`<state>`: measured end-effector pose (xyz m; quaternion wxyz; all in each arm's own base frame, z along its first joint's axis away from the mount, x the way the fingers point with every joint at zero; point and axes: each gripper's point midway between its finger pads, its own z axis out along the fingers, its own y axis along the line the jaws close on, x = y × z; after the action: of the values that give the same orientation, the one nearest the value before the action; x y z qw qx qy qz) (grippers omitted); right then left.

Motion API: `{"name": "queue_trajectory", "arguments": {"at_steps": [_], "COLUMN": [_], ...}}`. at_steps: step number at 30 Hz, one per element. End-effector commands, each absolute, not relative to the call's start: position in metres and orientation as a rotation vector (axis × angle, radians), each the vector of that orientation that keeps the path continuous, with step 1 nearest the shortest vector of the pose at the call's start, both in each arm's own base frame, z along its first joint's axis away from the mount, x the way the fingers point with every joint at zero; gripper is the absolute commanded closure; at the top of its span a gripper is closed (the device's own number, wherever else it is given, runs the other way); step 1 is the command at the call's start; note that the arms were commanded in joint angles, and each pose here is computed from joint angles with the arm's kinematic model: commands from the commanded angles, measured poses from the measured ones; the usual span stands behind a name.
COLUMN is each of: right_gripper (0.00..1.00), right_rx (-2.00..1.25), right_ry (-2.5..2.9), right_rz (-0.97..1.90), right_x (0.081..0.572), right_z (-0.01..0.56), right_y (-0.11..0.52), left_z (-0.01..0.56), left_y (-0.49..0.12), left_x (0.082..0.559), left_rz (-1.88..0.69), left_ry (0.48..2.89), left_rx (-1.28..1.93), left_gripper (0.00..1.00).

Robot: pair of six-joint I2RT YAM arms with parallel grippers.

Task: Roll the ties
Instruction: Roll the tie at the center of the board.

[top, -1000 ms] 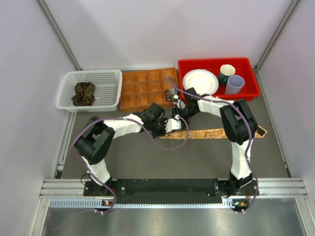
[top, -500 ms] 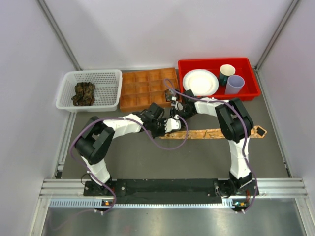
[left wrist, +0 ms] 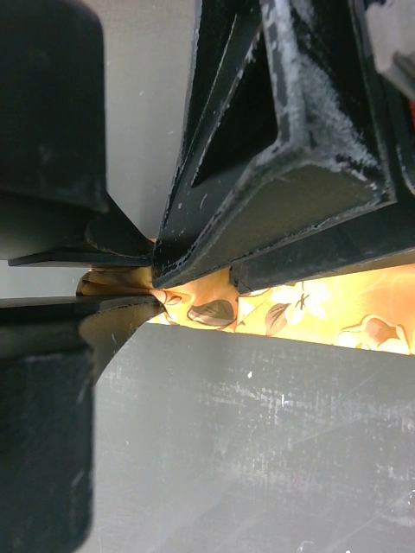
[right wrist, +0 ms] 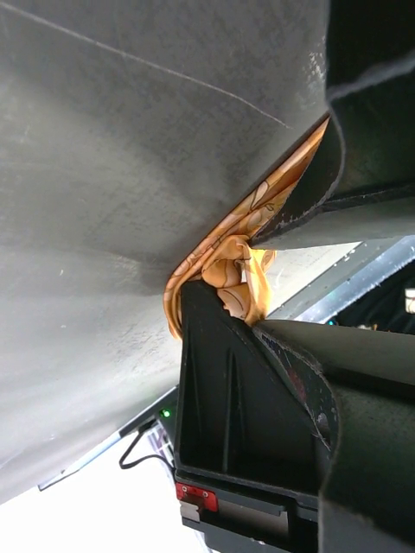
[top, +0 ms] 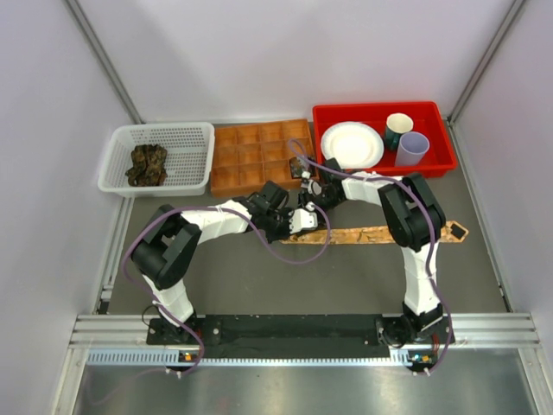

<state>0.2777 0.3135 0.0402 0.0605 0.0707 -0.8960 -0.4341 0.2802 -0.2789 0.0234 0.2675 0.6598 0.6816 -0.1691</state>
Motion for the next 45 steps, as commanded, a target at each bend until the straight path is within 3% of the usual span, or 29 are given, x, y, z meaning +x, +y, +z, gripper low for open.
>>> {"name": "queue_trajectory", "arguments": {"at_steps": [1,3,7,10,13,15,16,22,26,28,32,45], "right_gripper": [0.62,0.66,0.89,1.00,1.00,1.00,1.00,1.00,1.00,1.00,1.00,1.00], "right_rx": [0.254,0.253,0.260,0.271,0.275,0.301,0.303,0.376,0.405,0.407,0.406,0.518], "right_ry": [-2.663,-2.660,-2.655,-2.656,-2.674,-2.707,-2.730,-2.799,-2.823,-2.842,-2.850,-2.838], "right_rz": [-1.344,-1.344,-1.286,-1.261,-1.252,-1.220,-1.194,-1.144,-1.125,-1.112,-1.112,-1.141], "right_x": [0.267,0.268,0.263,0.261,0.262,0.263,0.264,0.269,0.271,0.275,0.281,0.288], "right_z": [0.038,0.034,0.017,0.010,0.005,0.000,-0.004,-0.014,-0.019,-0.020,-0.020,-0.016], "right_y": [0.331,0.331,0.326,0.322,0.319,0.315,0.311,0.300,0.296,0.294,0.293,0.294], "left_z": [0.000,-0.001,-0.001,-0.001,0.001,0.002,0.004,0.040,0.081,0.109,0.116,0.069], "left_y": [-0.255,-0.255,-0.255,-0.255,-0.254,-0.255,-0.254,-0.256,-0.256,-0.262,-0.272,-0.278], "left_x": [0.265,0.265,0.264,0.263,0.262,0.262,0.264,0.275,0.280,0.295,0.277,0.278], "left_rz": [-0.417,-0.417,-0.422,-0.428,-0.430,-0.440,-0.449,-0.639,-0.912,-0.918,-1.045,-1.096], "left_ry": [1.941,1.943,1.953,1.958,1.963,1.974,1.984,1.941,1.836,1.702,1.591,1.568], "left_rx": [1.850,1.851,1.846,1.841,1.830,1.811,1.789,1.604,1.362,1.275,1.271,1.248], "left_gripper": [1.00,1.00,1.00,1.00,0.97,0.83,0.67,0.28,0.20,0.19,0.19,0.28]}}
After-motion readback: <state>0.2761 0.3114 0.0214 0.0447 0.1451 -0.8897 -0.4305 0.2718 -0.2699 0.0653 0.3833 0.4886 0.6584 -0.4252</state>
